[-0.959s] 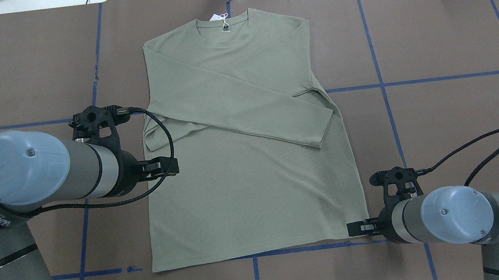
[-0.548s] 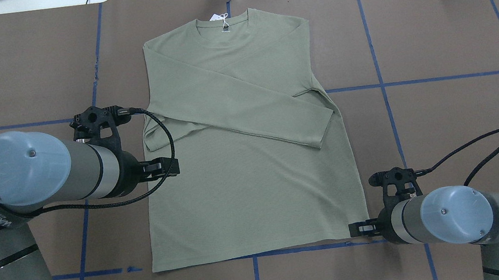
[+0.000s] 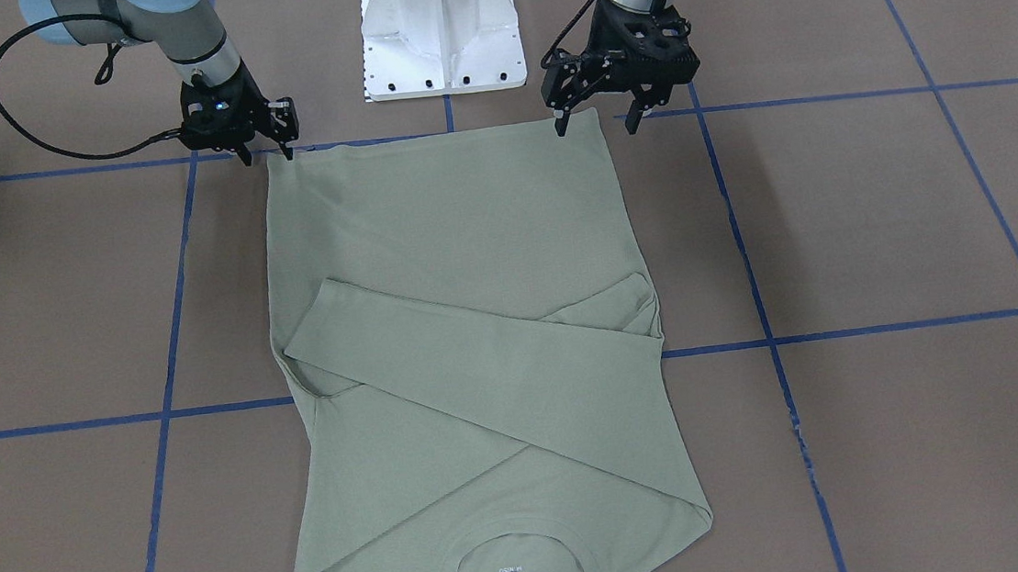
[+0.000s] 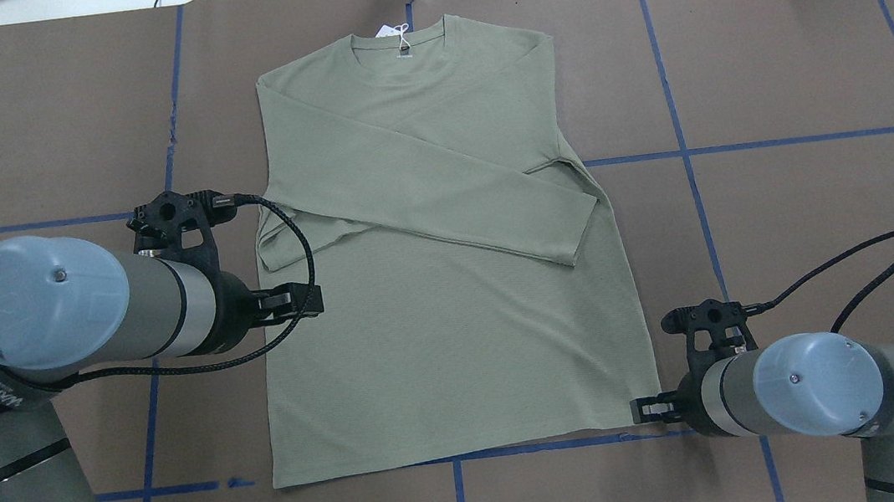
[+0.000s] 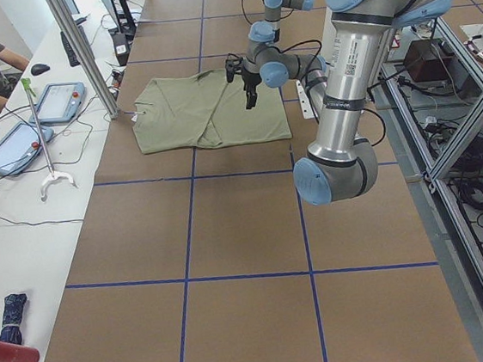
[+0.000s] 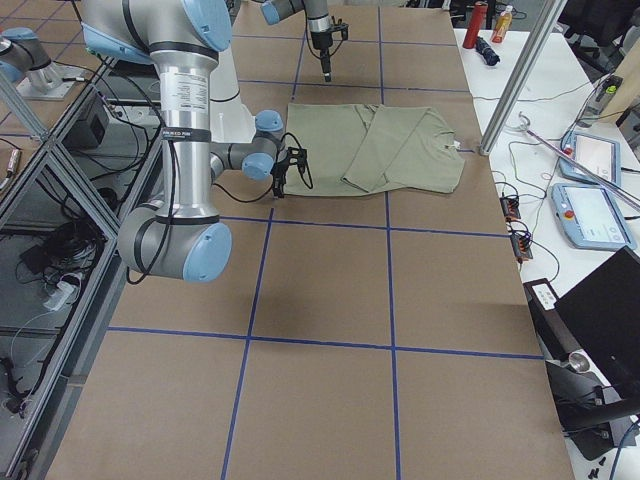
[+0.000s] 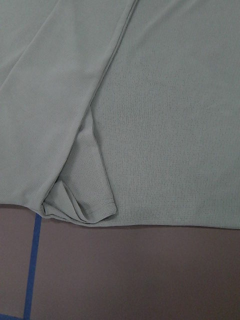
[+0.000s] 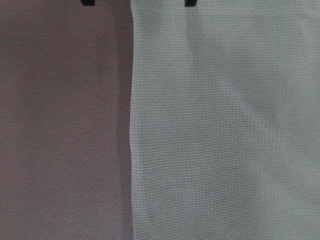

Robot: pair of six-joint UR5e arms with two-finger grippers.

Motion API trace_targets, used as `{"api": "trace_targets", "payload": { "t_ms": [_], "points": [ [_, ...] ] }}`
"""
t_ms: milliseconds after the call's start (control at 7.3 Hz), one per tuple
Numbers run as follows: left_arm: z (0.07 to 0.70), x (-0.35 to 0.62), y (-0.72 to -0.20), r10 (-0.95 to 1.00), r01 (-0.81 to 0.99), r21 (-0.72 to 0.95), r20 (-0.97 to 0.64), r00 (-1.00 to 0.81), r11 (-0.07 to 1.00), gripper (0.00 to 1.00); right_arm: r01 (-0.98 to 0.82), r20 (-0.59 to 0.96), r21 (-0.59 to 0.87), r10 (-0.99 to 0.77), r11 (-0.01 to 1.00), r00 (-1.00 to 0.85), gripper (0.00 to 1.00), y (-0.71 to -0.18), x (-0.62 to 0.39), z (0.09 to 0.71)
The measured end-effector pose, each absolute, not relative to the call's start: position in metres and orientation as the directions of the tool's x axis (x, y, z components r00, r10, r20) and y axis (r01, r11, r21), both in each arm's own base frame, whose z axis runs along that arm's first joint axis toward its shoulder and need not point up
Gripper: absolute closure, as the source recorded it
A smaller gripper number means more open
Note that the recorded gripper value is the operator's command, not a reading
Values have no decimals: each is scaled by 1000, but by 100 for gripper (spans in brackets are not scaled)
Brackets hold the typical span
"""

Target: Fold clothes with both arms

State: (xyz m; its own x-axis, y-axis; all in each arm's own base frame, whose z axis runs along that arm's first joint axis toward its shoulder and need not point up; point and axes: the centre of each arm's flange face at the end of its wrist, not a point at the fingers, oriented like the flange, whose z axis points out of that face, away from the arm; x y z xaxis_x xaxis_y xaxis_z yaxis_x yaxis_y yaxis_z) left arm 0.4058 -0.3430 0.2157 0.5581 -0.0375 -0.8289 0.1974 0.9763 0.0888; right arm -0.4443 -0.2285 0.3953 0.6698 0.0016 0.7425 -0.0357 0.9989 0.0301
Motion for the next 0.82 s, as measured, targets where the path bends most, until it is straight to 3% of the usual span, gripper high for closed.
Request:
{"api": "trace_targets", "payload": {
  "t_ms": [274,685,822],
  "points": [
    [215,407,-343,-37,196,88,-829,558,977,0,-35,738,29,2,999,674,34,-229,-445,398],
    [215,408,-343,-38,196,88,-829,558,977,0,-30,737,24,3,999,675,91,-228,-446,399],
    [215,408,-343,-38,196,88,-829,558,977,0,-30,737,24,3,999,675,100,-228,-446,399]
  ]
}}
